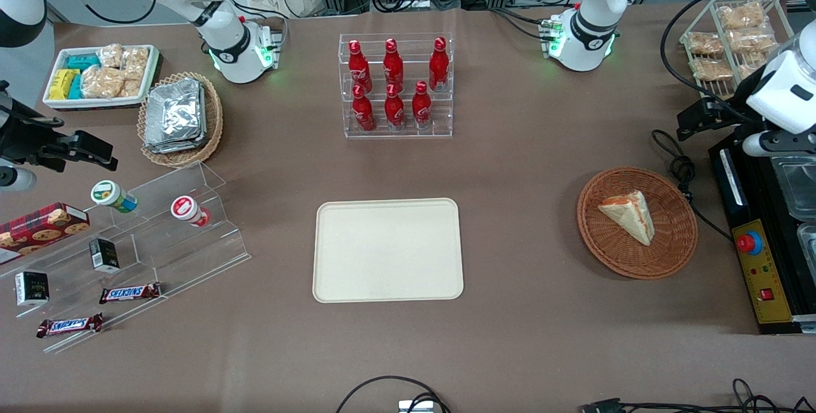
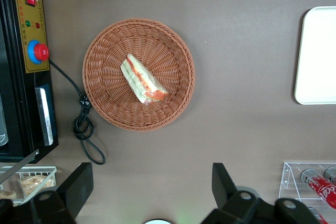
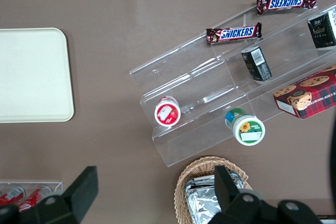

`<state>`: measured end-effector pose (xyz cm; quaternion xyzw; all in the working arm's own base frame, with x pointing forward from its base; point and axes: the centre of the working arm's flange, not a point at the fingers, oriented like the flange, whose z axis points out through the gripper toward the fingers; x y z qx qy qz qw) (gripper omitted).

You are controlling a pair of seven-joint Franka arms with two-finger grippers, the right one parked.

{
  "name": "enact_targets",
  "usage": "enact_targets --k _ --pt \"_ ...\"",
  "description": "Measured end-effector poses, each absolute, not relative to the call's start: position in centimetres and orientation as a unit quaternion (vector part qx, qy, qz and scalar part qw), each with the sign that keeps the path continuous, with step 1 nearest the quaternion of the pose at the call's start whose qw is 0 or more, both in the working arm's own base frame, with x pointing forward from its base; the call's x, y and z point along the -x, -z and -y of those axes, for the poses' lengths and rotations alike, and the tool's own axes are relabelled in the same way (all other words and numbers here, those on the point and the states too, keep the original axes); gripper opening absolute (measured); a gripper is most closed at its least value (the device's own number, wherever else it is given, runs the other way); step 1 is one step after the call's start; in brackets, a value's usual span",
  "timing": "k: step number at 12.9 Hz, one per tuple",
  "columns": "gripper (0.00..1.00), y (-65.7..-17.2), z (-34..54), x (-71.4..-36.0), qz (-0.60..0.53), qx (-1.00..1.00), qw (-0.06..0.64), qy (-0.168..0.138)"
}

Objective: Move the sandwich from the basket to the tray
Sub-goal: 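Move the left gripper over the sandwich in the wicker basket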

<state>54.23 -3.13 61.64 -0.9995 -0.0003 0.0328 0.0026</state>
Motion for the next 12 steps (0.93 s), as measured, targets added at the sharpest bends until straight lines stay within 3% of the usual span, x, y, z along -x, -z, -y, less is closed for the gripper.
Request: enact_targets --k 6,8,12 --pt "1.00 -60.9 2.6 -54.5 0.022 0.999 0.004 -0.040" --pt "1.00 -58.6 2.4 -54.9 0.054 0.997 0.008 -0.056" --pt "1.00 -51.2 2.8 -55.4 0.169 0.984 0.014 -0.052"
